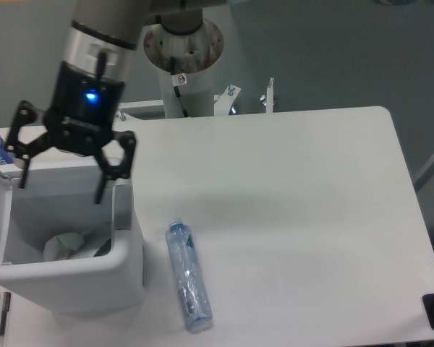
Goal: Place the trash in the trash can
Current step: 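Move the open gripper over the clear plastic bottle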
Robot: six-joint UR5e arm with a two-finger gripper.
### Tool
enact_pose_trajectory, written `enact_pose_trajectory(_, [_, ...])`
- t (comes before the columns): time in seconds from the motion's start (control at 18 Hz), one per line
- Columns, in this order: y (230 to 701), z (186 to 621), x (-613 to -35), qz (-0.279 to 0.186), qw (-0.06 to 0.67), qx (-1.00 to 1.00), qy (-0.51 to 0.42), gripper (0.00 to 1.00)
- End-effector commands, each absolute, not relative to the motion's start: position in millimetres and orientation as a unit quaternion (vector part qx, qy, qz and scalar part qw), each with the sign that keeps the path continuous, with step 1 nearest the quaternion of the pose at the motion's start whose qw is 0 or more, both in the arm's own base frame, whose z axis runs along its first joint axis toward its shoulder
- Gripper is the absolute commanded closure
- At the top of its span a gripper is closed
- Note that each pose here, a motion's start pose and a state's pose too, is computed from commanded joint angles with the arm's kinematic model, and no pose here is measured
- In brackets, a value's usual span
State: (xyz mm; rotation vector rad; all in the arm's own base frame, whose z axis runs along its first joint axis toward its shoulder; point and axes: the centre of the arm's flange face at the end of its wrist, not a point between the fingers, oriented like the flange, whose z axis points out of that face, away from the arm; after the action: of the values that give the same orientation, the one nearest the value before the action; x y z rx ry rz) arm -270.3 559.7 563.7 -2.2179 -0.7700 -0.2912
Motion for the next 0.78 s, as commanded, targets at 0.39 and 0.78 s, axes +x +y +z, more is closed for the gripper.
enact_pose_trajectory(0.39, [567, 498, -360, -0.054, 0.326, -0.869, -0.367, 0.0])
enact_pose_trajectory(0.78, [591, 389, -408, 0.005, 0.234, -0.906, -0.354, 0.0])
